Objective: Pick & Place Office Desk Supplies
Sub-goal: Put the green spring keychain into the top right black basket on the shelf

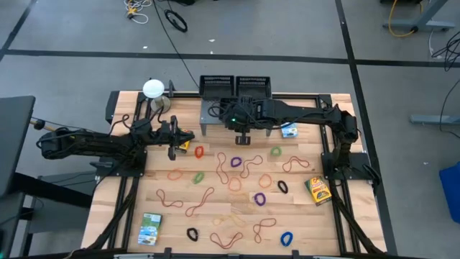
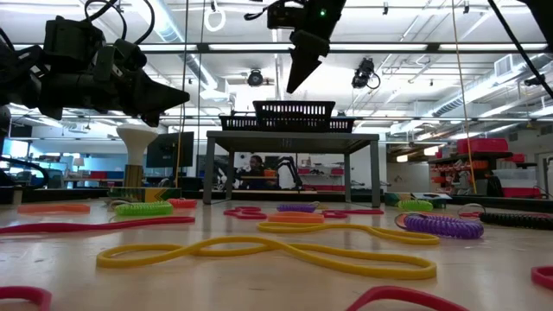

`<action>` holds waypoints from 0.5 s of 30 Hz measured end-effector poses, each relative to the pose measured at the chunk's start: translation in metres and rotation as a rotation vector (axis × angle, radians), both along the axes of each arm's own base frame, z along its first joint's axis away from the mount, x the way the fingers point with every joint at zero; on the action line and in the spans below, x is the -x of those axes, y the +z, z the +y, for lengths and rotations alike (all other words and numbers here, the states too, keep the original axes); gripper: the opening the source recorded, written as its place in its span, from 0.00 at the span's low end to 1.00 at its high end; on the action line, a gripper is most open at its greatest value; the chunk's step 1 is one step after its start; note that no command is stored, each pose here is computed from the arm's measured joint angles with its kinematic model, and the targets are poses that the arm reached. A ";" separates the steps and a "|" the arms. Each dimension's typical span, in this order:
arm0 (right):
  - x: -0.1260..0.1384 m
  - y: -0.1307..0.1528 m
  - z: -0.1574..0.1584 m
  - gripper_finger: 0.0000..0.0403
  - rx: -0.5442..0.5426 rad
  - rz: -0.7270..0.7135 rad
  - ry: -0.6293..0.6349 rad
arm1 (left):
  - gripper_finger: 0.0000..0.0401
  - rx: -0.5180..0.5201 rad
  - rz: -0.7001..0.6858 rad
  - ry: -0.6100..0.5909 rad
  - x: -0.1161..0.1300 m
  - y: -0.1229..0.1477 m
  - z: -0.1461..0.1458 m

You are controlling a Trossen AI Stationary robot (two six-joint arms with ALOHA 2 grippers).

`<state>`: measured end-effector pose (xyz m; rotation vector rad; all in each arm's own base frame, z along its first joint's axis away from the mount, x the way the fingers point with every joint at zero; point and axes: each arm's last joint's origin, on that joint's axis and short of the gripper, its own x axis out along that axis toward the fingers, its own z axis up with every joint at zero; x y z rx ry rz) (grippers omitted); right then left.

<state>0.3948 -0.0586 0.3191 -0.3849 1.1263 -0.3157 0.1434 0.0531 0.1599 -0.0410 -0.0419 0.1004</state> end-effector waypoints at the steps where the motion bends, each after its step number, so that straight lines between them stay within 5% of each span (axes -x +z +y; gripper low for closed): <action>1: 0.001 0.000 -0.002 0.27 -0.002 0.006 -0.007 | 0.02 0.000 0.000 0.000 0.000 0.000 0.000; 6: 0.007 0.006 -0.003 0.21 0.031 0.010 -0.029 | 0.02 0.000 0.000 0.000 0.000 0.000 0.000; 11: 0.032 0.039 0.006 0.03 0.001 -0.083 -0.008 | 0.02 0.000 0.001 0.000 0.000 0.000 0.000; 15: 0.055 0.040 0.010 0.03 -0.055 -0.197 0.015 | 0.02 0.000 0.000 0.000 0.000 0.000 0.000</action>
